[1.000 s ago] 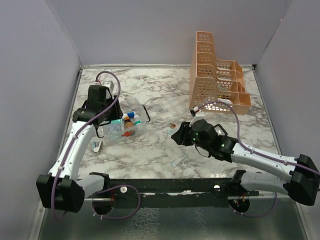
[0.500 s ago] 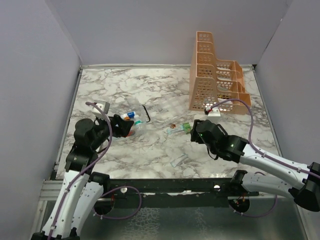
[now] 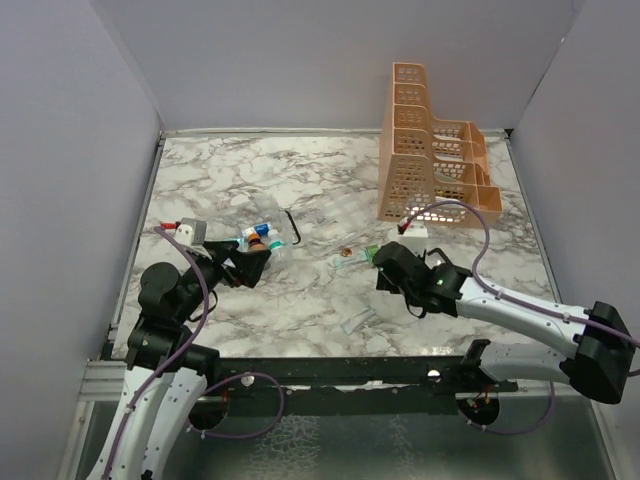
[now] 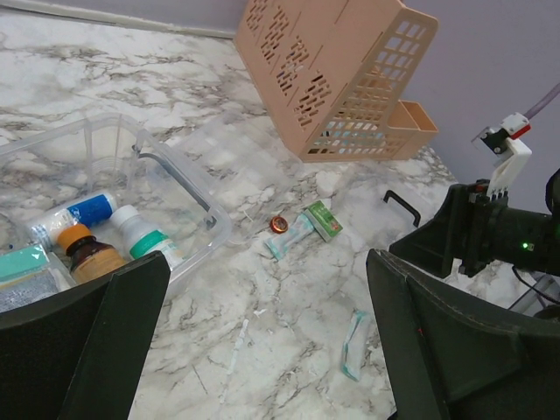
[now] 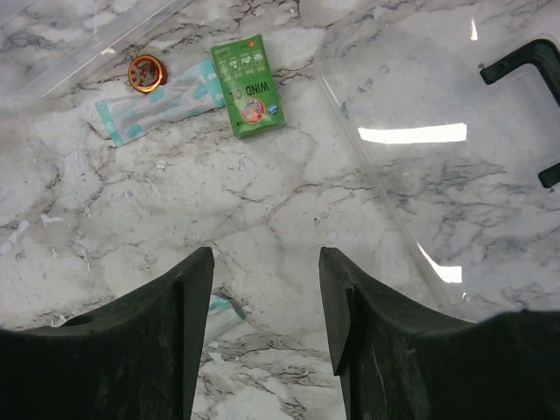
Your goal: Organize the medicine kit
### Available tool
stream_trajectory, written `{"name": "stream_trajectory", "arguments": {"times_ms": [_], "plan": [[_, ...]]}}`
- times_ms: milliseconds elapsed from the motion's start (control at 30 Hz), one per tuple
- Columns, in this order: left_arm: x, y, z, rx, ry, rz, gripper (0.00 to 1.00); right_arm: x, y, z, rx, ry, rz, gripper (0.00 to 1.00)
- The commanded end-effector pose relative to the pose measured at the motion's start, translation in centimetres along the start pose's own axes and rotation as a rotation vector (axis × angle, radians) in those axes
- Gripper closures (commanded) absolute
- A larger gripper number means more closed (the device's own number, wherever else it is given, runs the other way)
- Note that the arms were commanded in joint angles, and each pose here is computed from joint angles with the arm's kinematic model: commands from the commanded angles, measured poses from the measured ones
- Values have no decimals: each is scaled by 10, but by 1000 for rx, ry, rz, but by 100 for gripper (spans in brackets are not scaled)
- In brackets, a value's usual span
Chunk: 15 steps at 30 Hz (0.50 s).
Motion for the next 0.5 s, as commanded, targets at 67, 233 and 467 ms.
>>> {"name": "stream_trajectory", "arguments": {"times_ms": [67, 233, 467], "plan": [[5, -5, 9, 71, 25, -25, 1, -1, 10, 36, 63, 57, 33, 47], [4, -5, 6, 56, 23, -27, 1, 1, 27, 38, 7, 14, 19, 47], [3, -4, 7, 61, 24, -26, 1, -13, 49, 53, 48, 14, 101, 47]]}}
Point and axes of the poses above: each gripper's point midway between its finger pads, its own y axis out along the fingers, its own z axis along the line the jaws close on, x = y × z, the point moved 1 cm from there along -y, back along the fingers, and after that the axes turned 12 degrees about y, right-handed, at the moved point
